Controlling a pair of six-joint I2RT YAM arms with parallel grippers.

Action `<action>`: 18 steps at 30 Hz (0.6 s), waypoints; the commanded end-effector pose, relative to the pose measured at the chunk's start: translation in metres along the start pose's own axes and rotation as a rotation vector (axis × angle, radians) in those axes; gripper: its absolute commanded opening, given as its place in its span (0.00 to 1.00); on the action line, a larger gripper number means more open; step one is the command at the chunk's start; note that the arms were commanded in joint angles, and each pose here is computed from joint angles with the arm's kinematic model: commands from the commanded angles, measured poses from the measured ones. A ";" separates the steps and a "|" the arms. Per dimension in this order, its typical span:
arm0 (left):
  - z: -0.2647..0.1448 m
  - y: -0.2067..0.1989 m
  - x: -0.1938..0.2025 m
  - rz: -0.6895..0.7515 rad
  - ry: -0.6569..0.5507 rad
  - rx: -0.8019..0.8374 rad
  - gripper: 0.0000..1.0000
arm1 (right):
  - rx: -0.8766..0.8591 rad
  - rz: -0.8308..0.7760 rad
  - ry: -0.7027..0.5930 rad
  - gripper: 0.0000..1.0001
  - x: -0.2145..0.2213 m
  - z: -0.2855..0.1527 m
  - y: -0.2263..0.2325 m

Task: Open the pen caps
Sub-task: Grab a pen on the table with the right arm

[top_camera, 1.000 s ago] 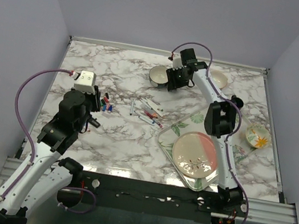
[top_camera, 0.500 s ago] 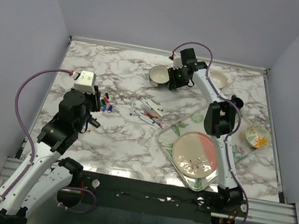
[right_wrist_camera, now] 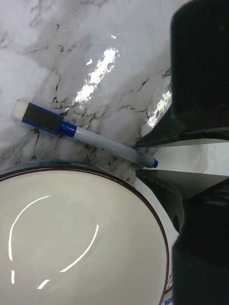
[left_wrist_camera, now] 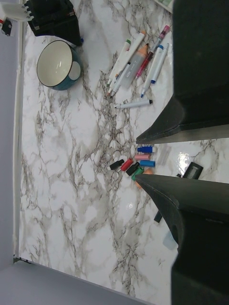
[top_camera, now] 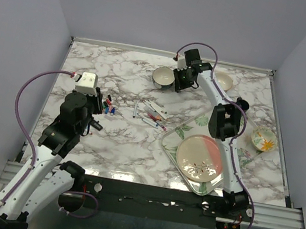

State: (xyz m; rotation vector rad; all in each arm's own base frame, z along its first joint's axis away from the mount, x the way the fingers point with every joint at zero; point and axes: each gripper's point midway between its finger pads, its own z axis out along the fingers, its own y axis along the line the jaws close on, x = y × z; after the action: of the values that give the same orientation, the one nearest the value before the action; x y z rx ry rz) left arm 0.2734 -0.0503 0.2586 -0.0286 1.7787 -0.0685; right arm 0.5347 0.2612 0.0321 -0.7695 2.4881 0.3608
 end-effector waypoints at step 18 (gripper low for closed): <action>-0.001 0.001 -0.004 -0.004 -0.024 0.003 0.40 | 0.049 -0.006 0.073 0.00 0.018 0.006 -0.009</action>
State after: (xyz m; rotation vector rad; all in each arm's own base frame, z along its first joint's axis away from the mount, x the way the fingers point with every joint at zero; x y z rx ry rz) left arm 0.2731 -0.0501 0.2592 -0.0292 1.7762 -0.0694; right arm 0.5336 0.2523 0.0302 -0.7829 2.5060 0.3007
